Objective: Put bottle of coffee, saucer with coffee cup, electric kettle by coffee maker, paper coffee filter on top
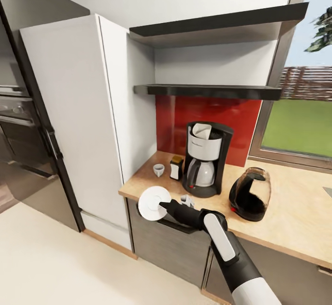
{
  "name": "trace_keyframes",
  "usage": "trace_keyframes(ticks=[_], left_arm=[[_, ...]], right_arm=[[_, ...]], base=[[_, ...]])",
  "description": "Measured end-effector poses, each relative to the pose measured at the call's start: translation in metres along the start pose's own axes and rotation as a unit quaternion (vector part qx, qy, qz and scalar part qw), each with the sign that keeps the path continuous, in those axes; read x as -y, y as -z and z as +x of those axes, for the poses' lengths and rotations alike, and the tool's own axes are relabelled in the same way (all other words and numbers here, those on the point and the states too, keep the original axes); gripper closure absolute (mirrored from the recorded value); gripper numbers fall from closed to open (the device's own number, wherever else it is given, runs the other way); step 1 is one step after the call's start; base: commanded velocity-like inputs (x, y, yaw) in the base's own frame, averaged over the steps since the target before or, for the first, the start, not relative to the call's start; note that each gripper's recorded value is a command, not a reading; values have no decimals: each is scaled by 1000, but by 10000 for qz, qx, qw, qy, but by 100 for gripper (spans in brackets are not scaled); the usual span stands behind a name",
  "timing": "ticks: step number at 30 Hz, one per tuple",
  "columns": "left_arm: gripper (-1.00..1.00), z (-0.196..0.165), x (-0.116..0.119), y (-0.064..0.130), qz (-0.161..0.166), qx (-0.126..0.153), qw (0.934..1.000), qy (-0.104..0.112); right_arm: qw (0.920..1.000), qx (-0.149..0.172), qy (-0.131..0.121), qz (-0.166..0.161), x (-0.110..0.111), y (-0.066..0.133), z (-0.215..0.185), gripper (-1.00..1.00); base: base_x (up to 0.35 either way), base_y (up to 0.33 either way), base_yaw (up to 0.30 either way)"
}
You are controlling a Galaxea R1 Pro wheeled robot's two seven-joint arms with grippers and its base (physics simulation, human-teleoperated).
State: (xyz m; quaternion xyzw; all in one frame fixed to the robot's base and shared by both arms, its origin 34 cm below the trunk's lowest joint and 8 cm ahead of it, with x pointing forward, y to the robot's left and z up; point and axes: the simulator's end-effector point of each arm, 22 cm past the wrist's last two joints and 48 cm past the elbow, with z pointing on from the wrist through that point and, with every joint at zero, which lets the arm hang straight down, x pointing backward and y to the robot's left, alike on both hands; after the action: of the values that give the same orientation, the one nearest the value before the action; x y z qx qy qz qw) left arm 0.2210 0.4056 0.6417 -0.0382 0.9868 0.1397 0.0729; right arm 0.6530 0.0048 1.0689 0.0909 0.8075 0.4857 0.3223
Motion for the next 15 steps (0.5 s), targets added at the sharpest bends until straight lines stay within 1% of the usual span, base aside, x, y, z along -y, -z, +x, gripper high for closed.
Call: trace_keyframes(ticks=[4,6,10,12,15], left_arm=[[-100,0,0,0,7,1,10000,-10],[-100,-1,-1,0,-5,11,10000,-5],[-100,-1,-1,0,-12,14,10000,-3],[-100,-1,-2,0,-14,15,10000,-2],[-100,-1,-1,0,-12,16,10000,-2]], right_arm=[[10000,-1,-1,0,0,0,0,100],[10000,0,-6,-3,0,0,0,100],[10000,2,-11,-17,0,0,0,100],[10000,-5,-13,-21,0,0,1,100],[10000,-5,-11,-25,-1,0,1,100]], base=[[0,0,-277],[0,164,-277],[0,266,-276],[40,309,-116],[77,319,-36]])
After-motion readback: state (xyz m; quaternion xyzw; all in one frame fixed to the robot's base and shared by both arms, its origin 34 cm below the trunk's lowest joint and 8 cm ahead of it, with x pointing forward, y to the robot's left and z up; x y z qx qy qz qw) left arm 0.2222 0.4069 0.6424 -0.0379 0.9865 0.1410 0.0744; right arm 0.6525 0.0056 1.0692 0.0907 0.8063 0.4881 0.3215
